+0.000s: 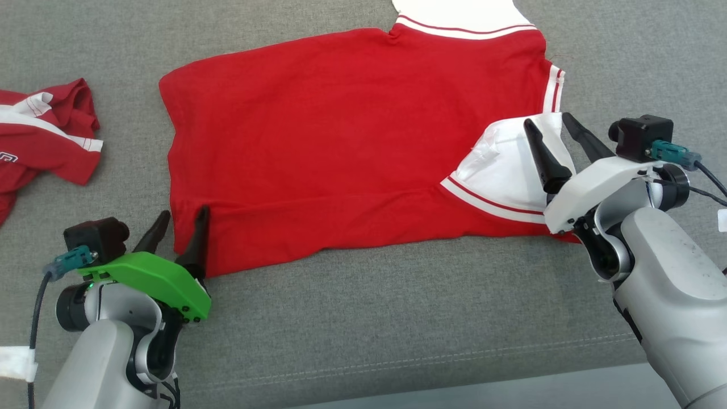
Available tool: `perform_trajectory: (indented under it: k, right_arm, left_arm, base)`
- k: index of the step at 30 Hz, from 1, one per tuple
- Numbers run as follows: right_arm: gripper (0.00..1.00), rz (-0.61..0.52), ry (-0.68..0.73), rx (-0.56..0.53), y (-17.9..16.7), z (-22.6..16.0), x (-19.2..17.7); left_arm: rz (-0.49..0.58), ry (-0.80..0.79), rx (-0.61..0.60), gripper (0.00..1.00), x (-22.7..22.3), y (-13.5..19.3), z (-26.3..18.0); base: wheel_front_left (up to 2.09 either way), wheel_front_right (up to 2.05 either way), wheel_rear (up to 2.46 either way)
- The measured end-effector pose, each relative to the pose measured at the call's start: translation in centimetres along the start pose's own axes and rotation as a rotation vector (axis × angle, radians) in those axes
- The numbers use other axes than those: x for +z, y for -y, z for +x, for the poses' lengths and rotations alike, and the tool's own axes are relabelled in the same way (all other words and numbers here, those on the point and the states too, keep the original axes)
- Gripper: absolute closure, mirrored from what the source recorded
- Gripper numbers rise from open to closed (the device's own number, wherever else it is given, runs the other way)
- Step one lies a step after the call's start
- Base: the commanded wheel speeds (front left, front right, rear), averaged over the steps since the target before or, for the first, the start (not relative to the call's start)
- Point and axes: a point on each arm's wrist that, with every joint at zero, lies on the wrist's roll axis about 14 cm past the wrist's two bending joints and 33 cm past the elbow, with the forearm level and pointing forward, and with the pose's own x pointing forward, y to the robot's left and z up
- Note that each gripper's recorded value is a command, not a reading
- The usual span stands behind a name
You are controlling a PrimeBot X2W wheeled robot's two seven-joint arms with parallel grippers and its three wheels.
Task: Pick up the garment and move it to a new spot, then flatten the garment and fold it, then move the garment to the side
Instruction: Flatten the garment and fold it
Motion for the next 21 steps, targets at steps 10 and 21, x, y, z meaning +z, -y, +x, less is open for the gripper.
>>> perform_trajectory:
  k: [10, 21]
  right_arm:
    - [0.0, -0.015, 0.246, -0.052, 0.9, -2.2, 4.0]
    - [0.0, -0.084, 0.464, -0.059, -2.2, -7.1, 8.7]
  left_arm:
    - [0.097, 0.384, 0.074, 0.0, 6.5, 0.2, -2.3]
    - [0.215, 0.605, 0.058, 0.0, 11.2, 2.7, -6.2]
  base:
    - [0.0, 0.0, 0.0]
    - [0.0, 0.0, 0.0]
